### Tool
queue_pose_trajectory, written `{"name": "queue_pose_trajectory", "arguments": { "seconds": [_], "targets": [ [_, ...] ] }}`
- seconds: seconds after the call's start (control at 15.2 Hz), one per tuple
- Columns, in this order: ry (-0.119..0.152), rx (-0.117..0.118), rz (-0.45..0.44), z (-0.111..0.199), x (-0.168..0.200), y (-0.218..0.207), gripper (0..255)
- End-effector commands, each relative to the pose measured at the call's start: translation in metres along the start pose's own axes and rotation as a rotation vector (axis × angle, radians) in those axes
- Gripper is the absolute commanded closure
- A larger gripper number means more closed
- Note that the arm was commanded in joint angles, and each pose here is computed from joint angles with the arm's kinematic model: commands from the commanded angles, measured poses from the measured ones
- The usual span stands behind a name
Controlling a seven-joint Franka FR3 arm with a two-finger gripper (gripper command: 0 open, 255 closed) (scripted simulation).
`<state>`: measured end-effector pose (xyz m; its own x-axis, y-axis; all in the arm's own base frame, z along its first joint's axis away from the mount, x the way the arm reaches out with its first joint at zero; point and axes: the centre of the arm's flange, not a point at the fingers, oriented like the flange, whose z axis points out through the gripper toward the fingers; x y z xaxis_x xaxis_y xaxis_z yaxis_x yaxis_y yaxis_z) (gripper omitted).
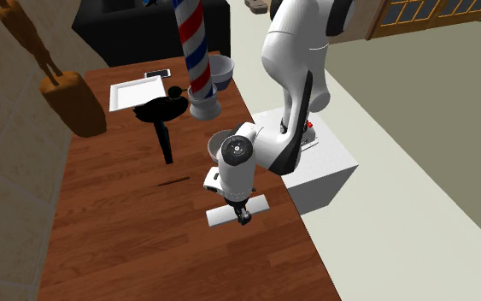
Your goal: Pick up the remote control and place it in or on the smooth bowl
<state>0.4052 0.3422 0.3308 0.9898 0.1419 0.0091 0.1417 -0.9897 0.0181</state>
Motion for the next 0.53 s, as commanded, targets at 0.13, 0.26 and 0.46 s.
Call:
{"name": "queue_pose_trajectory", "arguments": {
  "seconds": [0.13,0.26,0.46],
  "targets": [
    [0.000,0.000,0.000,0.000,0.000,0.000,255],
    [0.000,0.000,0.000,0.000,0.000,0.000,255],
    [0.000,0.000,0.000,-0.016,0.000,0.000,255]
  ]
}}
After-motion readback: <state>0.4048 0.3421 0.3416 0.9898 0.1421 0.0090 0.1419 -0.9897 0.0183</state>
